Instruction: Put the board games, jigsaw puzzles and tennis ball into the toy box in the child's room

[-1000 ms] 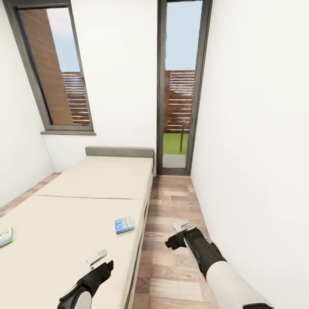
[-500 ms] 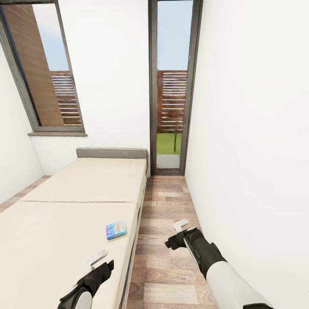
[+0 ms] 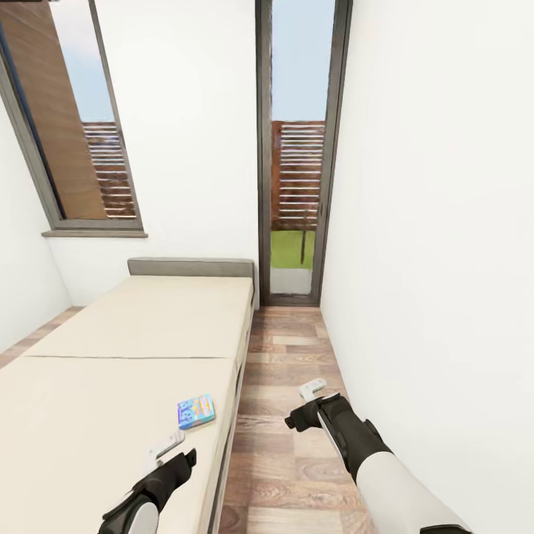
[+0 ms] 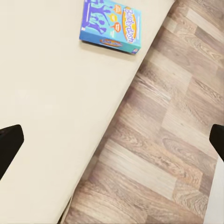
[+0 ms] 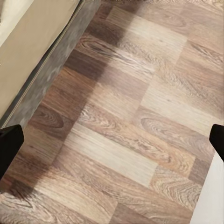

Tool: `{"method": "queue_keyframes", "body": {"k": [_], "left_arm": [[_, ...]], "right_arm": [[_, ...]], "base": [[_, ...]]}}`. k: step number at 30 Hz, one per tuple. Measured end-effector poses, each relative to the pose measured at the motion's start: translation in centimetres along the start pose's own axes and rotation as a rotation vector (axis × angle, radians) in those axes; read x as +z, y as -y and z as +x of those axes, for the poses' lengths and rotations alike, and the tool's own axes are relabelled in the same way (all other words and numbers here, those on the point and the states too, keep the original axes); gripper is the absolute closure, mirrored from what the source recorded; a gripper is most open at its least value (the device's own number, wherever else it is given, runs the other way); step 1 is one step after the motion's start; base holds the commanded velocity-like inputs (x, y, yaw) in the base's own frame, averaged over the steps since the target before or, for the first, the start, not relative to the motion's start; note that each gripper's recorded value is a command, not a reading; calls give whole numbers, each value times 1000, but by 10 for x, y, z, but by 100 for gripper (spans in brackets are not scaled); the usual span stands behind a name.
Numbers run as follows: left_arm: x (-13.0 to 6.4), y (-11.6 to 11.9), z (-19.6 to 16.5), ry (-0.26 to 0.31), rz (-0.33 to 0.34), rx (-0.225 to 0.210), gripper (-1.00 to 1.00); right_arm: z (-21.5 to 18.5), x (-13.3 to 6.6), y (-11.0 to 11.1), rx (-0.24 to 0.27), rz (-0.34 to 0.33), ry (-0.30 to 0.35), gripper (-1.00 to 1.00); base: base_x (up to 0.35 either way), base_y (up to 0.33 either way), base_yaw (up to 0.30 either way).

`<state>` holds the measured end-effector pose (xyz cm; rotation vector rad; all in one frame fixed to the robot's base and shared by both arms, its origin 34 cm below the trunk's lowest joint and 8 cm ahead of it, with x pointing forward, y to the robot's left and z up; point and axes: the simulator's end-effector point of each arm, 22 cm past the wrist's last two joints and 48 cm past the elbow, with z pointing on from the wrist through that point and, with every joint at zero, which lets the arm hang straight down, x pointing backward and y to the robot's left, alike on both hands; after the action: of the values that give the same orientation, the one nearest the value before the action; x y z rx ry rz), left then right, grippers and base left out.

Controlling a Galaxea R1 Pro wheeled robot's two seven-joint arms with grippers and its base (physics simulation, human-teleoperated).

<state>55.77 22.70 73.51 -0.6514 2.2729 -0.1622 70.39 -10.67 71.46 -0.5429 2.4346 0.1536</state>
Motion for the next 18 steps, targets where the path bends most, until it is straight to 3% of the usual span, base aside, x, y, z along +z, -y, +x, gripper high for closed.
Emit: {"method": "queue_keyframes", "body": {"k": [6,14,18], "left_arm": [[-1,12,-18,8,20,15,-100],[2,49,-91,29,55,70,-100],[18,43,-152,6,30,13,-100]], "right_arm": [[-1,0,0,0,-2,4,-100],[-19,-8,7,8,13,38,-100],[-39,-21,17,20,37,62,-100]], "base": [[15,0,0],[4,0,0],[1,0,0]]}}
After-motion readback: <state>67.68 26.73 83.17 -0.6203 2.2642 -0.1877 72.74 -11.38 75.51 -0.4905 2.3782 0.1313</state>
